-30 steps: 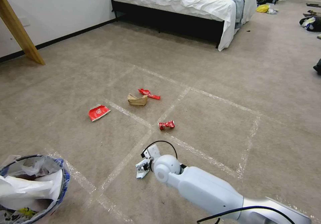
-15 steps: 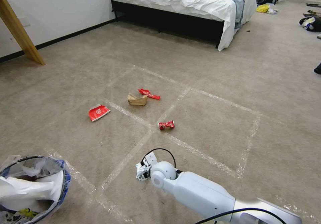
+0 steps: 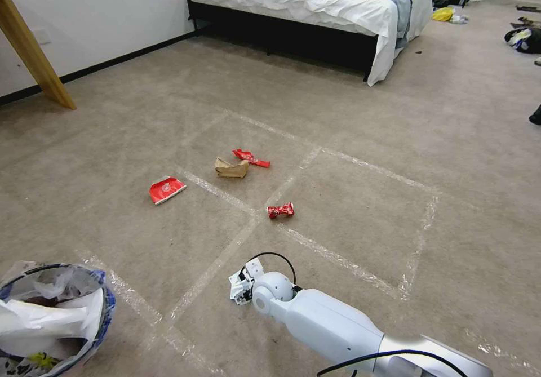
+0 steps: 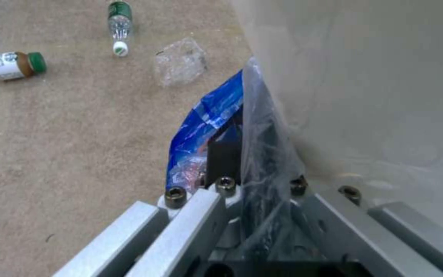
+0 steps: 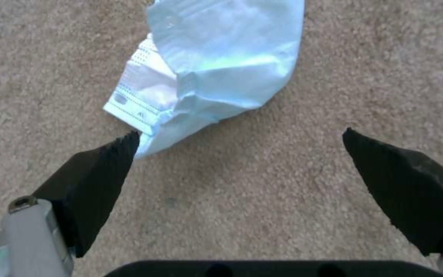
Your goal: Pick up the trash bin and place the garbage on the floor into it.
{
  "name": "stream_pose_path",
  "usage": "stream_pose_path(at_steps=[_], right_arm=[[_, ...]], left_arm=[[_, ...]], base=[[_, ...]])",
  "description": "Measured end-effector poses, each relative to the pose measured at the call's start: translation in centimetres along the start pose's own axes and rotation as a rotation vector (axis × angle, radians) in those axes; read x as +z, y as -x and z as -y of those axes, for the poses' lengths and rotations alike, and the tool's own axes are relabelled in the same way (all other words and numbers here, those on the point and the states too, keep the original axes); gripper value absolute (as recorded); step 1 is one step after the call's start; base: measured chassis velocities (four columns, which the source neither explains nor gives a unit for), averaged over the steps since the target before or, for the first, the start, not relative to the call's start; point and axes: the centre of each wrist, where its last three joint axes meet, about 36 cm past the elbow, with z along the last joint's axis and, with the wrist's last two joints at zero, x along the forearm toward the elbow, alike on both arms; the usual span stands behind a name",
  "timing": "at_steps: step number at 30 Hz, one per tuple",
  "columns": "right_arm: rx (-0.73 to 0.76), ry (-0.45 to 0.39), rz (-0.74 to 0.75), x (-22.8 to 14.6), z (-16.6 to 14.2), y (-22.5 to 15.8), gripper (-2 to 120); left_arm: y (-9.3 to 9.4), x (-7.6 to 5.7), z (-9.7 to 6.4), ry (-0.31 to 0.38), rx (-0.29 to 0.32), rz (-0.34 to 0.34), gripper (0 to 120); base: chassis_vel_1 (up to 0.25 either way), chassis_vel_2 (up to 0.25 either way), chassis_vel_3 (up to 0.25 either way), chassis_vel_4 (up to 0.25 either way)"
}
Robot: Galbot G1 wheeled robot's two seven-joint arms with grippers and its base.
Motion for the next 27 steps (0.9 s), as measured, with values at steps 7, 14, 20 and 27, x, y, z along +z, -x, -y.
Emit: stream_pose_path(at_steps=[7, 14, 20, 27], right_arm=[[-0.011, 0.004, -0.006, 0.0, -0.1, 0.5, 75], [-0.015, -0.005, -0.014, 0.2, -0.6, 1.0, 54], [-0.017, -0.015, -0.016, 0.4, -1.2, 1.2, 33], [-0.013, -0.020, -0.004, 0.7, -1.4, 1.2, 10]], left_arm=[[0.3, 0.1, 0.3, -0.002, 0.004, -0.001, 1], [0.5, 0.2, 0.2, -0.005, 0.003, -0.004, 1], [0.5, 0.2, 0.2, -0.006, 0.002, -0.004, 1], [0.5, 0.3, 0.2, -0.007, 0.000, -0.004, 1]], base=[[0.000, 0.000, 0.000, 0.000], [0.000, 0.000, 0.000, 0.000], [0.000, 0.000, 0.000, 0.000], [0.000, 0.000, 0.000, 0.000]])
